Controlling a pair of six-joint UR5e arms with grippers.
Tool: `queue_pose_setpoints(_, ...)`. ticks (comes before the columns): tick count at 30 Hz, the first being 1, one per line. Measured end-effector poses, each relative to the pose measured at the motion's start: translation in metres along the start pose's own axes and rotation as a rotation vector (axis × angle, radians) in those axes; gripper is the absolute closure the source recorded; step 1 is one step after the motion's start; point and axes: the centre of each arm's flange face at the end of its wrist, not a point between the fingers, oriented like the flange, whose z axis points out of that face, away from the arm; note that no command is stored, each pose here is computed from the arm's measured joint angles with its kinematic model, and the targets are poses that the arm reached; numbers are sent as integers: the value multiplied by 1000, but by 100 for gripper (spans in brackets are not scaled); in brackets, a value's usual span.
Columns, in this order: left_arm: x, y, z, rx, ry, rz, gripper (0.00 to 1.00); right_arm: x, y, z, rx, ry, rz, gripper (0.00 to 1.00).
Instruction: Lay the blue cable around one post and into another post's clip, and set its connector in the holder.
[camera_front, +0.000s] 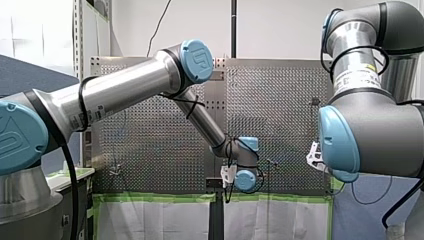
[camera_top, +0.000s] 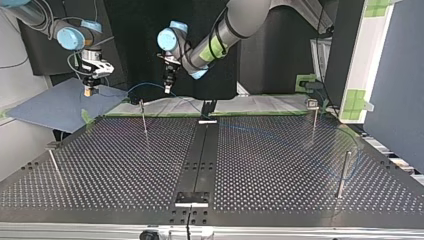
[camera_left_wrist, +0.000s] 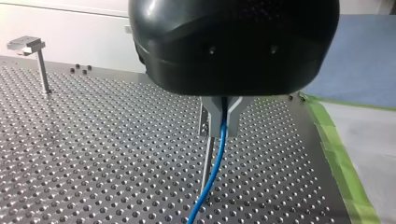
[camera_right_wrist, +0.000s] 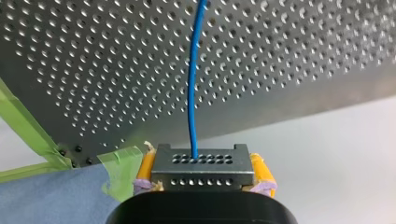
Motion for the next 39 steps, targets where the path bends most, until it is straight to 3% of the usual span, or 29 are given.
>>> queue_pose_setpoints(3,5,1,4,8,5,-15,100,3,7,1,-11,6,23,100)
queue_pose_setpoints(10,16,0,10,16,32,-16,100,7,20,3,-34,13,46,100)
queue_pose_setpoints(13,21,-2,12,23,46,-16,100,11,24,7,-37,22,65,100)
queue_pose_setpoints(18,13,-10,21,36,48,-31,100,16,29,12,-45,22,86,100)
queue_pose_setpoints(28,-4,-18,38,49,15,-64,100,18,34,14,-54,19,77,100)
queue_pose_setpoints(39,24,0,46,34,52,-47,100,14,37,9,-94,-17,32,100)
